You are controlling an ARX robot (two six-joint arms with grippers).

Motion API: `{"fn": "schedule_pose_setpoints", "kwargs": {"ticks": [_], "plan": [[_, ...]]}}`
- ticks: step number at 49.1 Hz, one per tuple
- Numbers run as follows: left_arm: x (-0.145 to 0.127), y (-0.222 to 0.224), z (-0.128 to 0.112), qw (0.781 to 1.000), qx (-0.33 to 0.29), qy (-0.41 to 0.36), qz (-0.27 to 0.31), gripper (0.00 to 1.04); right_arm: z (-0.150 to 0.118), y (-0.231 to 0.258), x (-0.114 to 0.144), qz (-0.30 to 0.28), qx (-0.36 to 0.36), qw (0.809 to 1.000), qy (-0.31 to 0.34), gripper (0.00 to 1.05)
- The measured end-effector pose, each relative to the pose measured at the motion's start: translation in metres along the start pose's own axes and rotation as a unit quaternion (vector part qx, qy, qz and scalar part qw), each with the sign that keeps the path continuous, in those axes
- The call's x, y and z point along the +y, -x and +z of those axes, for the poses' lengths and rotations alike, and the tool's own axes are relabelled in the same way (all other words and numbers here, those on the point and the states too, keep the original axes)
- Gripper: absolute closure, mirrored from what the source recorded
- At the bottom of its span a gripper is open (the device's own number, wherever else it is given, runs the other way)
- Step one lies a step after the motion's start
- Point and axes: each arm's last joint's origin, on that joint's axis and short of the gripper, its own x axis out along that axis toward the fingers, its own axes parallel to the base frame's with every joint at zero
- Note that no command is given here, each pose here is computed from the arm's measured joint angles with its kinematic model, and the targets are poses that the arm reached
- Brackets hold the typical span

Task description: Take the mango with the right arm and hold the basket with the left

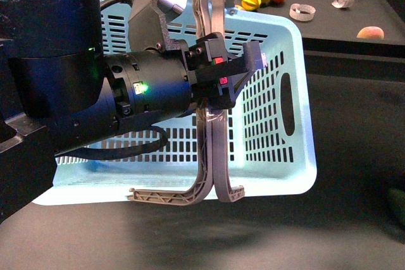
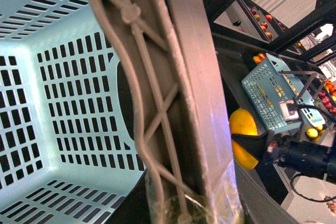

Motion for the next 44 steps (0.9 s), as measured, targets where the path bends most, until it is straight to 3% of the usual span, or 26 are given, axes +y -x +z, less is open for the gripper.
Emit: {"fn": "schedule_pose_setpoints", "kwargs": {"ticks": [7, 13, 23, 37, 44], "plan": [[0.0, 0.0, 0.0, 1.0, 0.0, 0.0, 0.0, 0.88, 0.017, 0.023, 0.034, 0.054, -0.027, 0.998, 0.023, 0.47], [0.0, 0.0, 0.0, 1.0, 0.0, 0.0, 0.0, 0.88, 0.041, 0.052, 0.087, 0.122, -0.076, 0.988, 0.058, 0.47], [0.0, 0.0, 0.0, 1.0, 0.0, 0.0, 0.0, 0.88, 0.037, 0.056, 0.155, 0.184, -0.072, 0.976, 0.092, 0.47], [0.0, 0.0, 0.0, 1.0, 0.0, 0.0, 0.0, 0.88, 0.029, 0.038, 0.205, 0.212, -0.051, 0.97, 0.108, 0.47], [0.0, 0.0, 0.0, 1.0, 0.0, 0.0, 0.0, 0.88, 0.025, 0.028, 0.217, 0.211, -0.041, 0.97, 0.11, 0.47]]}}
